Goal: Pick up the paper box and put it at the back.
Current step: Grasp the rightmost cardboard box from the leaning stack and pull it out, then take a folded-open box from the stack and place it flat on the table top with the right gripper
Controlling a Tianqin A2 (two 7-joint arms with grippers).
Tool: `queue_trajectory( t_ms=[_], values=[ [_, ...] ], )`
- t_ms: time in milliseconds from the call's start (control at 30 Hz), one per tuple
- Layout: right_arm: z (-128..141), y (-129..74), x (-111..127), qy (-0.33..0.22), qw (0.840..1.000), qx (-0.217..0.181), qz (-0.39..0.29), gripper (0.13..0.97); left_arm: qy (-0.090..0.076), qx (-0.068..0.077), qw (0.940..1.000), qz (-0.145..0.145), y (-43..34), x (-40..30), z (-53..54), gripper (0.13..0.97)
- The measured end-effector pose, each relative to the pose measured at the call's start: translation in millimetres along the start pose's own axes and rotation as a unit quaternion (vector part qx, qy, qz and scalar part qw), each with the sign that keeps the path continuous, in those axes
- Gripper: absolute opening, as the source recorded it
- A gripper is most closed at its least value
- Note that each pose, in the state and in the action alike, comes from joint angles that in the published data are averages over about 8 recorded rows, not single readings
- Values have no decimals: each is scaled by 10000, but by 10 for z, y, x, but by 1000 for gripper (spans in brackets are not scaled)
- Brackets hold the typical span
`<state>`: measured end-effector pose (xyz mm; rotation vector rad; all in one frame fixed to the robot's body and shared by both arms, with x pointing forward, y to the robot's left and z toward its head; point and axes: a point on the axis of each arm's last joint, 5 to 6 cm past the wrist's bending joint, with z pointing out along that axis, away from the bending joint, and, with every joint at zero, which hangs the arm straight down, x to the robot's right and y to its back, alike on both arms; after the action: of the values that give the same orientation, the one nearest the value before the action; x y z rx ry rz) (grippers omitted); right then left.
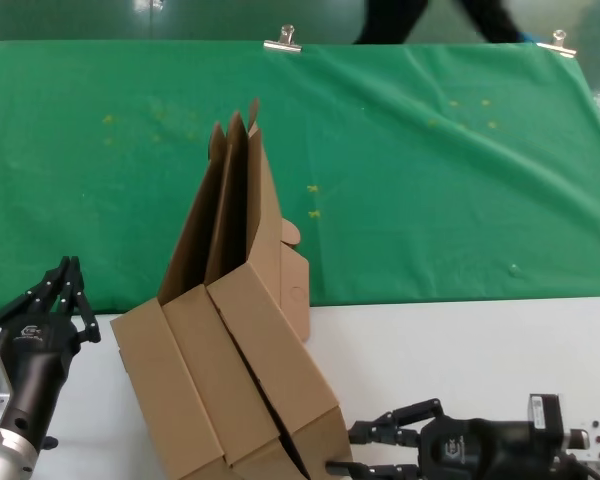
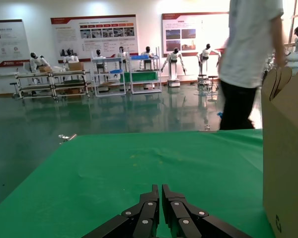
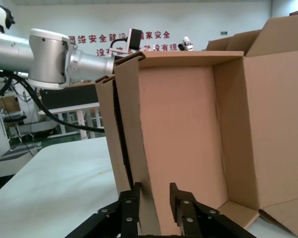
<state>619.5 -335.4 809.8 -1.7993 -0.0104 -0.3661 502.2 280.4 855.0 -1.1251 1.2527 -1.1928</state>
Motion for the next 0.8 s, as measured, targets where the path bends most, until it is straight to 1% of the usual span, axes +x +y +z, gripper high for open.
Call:
queue_trajectory(
  t_ms=[267, 433, 600, 700, 800],
  values=[
    [-13, 19, -28, -49, 10000, -28, -2, 229, 0, 0, 10000, 0, 0, 0, 0, 168],
    [-82, 42, -59, -14, 10000, -43, 46, 193, 0, 0, 10000, 0, 0, 0, 0, 168],
    [-209, 78, -120, 90, 9998, -23, 157, 158, 0, 0, 10000, 0, 0, 0, 0, 168],
    [-303, 93, -160, 269, 9993, 51, 241, 154, 0, 0, 10000, 0, 0, 0, 0, 168],
    [-418, 80, -190, 643, 9972, 212, 306, 150, 0, 0, 10000, 0, 0, 0, 0, 168]
  ],
)
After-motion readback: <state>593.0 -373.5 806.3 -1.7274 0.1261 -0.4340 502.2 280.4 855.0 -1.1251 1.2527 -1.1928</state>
